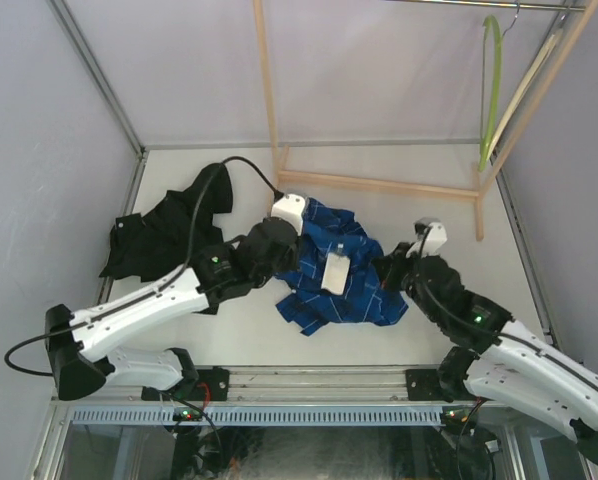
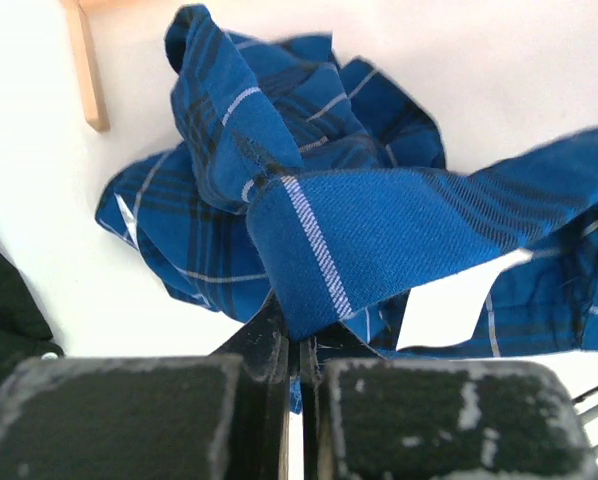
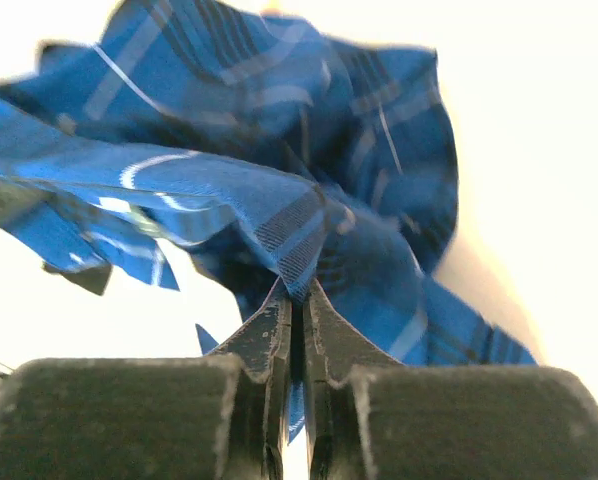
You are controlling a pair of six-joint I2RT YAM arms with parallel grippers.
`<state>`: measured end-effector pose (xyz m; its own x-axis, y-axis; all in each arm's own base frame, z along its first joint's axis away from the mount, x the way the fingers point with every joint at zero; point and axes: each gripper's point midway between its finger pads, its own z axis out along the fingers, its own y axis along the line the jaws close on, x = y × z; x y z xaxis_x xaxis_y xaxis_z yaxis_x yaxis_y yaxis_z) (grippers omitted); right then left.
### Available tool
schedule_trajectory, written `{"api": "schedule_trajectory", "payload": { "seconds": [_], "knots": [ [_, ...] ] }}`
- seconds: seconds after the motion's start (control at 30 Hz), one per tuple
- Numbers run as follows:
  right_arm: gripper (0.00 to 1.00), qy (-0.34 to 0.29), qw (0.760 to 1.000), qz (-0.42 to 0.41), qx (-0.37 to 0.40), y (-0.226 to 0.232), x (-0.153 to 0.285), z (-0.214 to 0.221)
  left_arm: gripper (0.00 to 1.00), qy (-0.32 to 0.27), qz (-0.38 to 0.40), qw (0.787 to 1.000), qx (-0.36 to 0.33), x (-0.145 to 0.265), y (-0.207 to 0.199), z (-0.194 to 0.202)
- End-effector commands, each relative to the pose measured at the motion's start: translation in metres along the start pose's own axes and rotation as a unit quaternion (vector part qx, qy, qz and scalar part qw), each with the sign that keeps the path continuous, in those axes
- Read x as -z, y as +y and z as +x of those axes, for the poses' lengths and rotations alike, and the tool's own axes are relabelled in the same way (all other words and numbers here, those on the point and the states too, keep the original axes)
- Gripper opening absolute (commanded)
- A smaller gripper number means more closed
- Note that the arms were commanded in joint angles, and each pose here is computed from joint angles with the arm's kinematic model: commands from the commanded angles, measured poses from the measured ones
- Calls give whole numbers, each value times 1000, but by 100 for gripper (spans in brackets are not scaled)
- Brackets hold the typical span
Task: Place the shirt on the hanger
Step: Adjust the shirt at the center of the board.
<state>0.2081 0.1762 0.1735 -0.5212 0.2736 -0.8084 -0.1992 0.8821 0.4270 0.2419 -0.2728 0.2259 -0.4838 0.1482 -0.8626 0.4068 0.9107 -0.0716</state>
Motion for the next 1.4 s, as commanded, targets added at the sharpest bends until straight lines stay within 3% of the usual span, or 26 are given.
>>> {"api": "schedule_trajectory", "payload": {
  "seconds": [0.0,0.43,0.63,0.8,0.93,1.07,1.23,1.37],
  "knots": [
    [0,-120,992,-25,29,34,35,-101,0,-88,41,995,26,51,-5,-86],
    [0,-274,955,-45,103,99,115,-271,0,-211,53,976,28,166,9,-243],
    [0,-342,932,-38,115,114,168,-343,0,-295,45,954,43,213,20,-306],
    [0,-385,913,-52,123,126,204,-381,0,-364,62,927,62,248,22,-335],
    [0,-393,906,-78,138,140,221,-394,0,-400,75,911,64,270,21,-348],
    [0,-392,904,-97,137,149,227,-400,0,-404,65,911,53,270,17,-350],
    [0,-344,924,-88,144,147,193,-373,0,-357,10,933,38,231,19,-327],
    [0,-289,944,-61,145,128,139,-320,0,-270,-6,962,33,163,14,-272]
  ]
}}
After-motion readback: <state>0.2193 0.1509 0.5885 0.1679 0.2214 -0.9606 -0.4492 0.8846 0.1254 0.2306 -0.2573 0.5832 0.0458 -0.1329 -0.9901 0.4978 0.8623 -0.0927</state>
